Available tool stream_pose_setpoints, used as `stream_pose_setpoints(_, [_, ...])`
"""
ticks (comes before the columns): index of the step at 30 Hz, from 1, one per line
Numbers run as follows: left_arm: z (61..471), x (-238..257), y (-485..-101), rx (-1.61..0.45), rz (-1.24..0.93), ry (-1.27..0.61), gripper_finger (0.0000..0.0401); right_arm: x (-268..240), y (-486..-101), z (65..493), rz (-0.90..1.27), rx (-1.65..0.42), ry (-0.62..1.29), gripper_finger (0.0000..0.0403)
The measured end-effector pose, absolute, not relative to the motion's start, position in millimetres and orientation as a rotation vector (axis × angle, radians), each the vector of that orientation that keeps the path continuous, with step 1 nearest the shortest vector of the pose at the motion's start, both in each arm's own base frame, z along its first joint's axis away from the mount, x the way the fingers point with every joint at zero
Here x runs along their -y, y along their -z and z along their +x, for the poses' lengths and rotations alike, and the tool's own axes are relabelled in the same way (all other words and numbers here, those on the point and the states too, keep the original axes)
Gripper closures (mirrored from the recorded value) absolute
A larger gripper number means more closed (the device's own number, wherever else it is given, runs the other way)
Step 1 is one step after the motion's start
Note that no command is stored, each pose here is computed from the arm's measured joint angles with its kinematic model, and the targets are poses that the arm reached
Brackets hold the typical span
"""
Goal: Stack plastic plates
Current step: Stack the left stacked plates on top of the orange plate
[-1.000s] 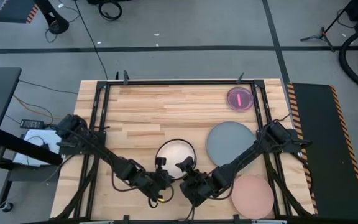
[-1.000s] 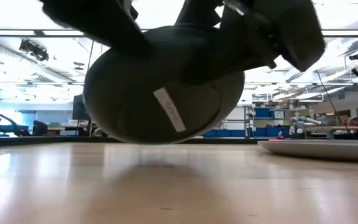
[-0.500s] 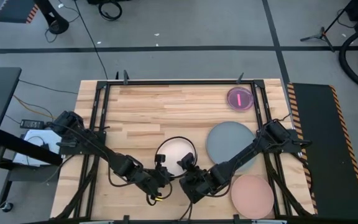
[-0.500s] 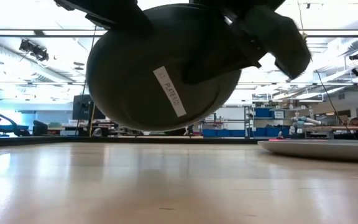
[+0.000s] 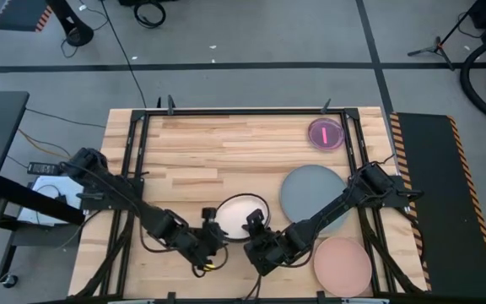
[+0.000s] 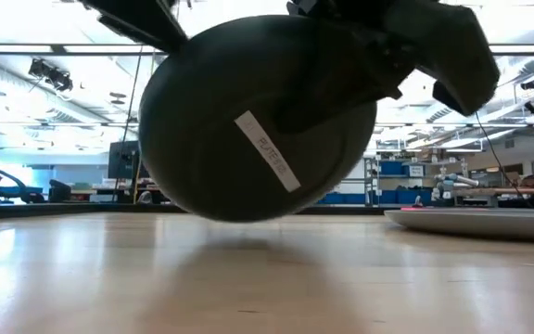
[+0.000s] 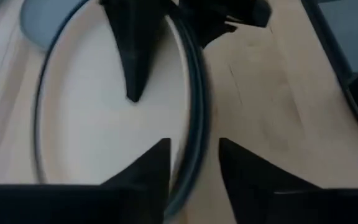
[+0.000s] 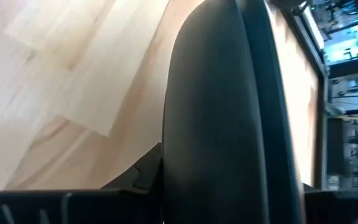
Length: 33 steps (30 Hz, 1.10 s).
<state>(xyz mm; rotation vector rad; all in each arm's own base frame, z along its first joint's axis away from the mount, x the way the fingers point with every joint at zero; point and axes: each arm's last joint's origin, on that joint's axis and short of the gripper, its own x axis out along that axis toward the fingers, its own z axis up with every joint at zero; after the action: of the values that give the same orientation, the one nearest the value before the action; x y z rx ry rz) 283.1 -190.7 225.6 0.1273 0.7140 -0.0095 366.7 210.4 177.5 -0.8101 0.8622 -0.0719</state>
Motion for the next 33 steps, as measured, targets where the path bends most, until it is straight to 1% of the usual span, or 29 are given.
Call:
stream_pose_setpoints(5, [251, 182, -248, -0.762, 0.145, -0.062, 0.0188, -212, -176, 367, -0.731, -0.867, 0.046, 0.0270])
stream_pose_setpoints(9, [225, 180, -262, -0.783, 0.136, -0.094, 0.0159, -217, -179, 365, -0.682, -0.860, 0.042, 0.0271])
stream_pose_setpoints(13, [204, 183, -268, -0.740, 0.173, -0.172, 0.0156, -230, -192, 358, -0.709, -0.874, 0.020, 0.0271])
stream_pose_setpoints(17, [189, 183, -266, -0.704, 0.204, -0.279, 0.0163, -242, -222, 351, -0.726, -0.894, 0.061, 0.0271])
stream_pose_setpoints(21, [183, 182, -264, -0.698, 0.164, -0.334, 0.0167, -247, -250, 339, -0.691, -0.945, 0.122, 0.0271])
stream_pose_setpoints(25, [180, 185, -265, -0.684, 0.159, -0.334, 0.0168, -251, -268, 321, -0.602, -1.016, 0.180, 0.0271])
stream_pose_setpoints(28, [178, 186, -264, -0.682, 0.156, -0.326, 0.0168, -257, -275, 305, -0.479, -1.103, 0.191, 0.0271])
stream_pose_setpoints(33, [177, 187, -265, -0.679, 0.169, -0.323, 0.0168, -275, -281, 284, -0.298, -1.170, 0.179, 0.0271])
